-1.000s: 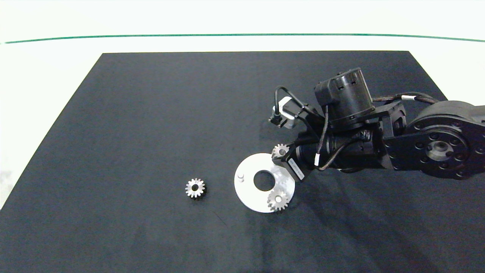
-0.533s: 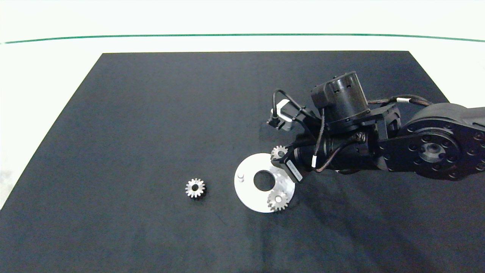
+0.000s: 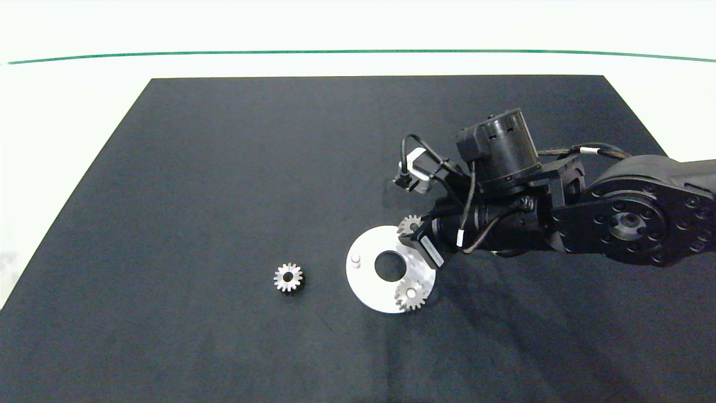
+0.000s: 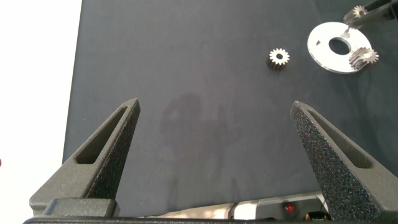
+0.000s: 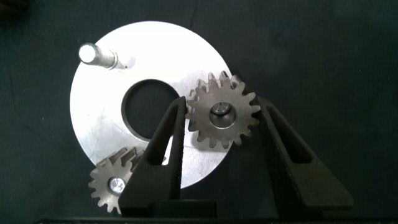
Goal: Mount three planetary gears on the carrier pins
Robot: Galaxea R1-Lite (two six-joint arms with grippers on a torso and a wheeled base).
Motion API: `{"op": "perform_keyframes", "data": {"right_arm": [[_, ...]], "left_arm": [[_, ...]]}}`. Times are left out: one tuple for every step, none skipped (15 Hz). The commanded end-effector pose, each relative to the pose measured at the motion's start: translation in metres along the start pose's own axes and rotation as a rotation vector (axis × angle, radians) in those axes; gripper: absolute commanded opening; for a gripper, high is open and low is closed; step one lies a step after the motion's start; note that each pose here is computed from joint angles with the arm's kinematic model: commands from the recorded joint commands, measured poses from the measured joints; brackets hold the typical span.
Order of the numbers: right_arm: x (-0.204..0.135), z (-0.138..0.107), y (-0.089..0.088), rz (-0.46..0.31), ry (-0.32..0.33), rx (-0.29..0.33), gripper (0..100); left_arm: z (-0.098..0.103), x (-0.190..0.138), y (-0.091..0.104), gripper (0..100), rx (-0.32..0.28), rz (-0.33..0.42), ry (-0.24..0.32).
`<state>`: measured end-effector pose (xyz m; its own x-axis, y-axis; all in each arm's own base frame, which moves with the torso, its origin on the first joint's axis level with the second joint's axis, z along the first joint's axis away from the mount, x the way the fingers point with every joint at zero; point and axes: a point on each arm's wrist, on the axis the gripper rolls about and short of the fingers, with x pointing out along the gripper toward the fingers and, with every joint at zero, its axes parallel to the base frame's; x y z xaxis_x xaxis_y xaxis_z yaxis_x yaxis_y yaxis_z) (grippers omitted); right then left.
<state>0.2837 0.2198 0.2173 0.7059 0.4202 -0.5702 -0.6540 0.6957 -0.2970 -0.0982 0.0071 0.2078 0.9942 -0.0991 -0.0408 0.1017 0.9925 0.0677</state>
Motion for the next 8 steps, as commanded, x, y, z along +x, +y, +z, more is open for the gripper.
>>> {"op": "perform_keyframes", "data": {"right_arm": [[0.003, 0.0011, 0.0006, 0.001, -0.002, -0.005, 0], [0.0031, 0.0018, 0.0004, 0.0, -0.003, -0.005, 0], [0.0031, 0.0019, 0.0004, 0.002, -0.004, -0.005, 0], [0.0054, 0.0009, 0.0009, 0.003, 0.002, -0.004, 0], [0.0054, 0.0009, 0.0009, 0.003, 0.002, -0.004, 0], [0.0054, 0.0009, 0.0009, 0.003, 0.002, -0.006, 0], [0.0056, 0.0005, 0.001, 0.002, 0.004, -0.006, 100], [0.0056, 0.0005, 0.001, 0.002, 0.004, -0.006, 100]], "left_arm": [[0.0004, 0.0015, 0.0001, 100, 0.0, -0.003, 0.011], [0.0004, 0.0015, 0.0003, 100, 0.0, -0.004, 0.011], [0.0001, 0.0018, 0.0001, 100, 0.0, -0.003, 0.013], [0.0004, 0.0015, 0.0003, 100, 0.0, -0.003, 0.011], [0.0004, 0.0015, 0.0003, 100, 0.0, -0.004, 0.011], [0.0004, 0.0015, 0.0003, 100, 0.0, -0.003, 0.011], [0.0004, 0.0015, 0.0003, 100, 0.0, -0.004, 0.011], [0.0007, 0.0012, 0.0003, 100, 0.0, -0.004, 0.01]]}}
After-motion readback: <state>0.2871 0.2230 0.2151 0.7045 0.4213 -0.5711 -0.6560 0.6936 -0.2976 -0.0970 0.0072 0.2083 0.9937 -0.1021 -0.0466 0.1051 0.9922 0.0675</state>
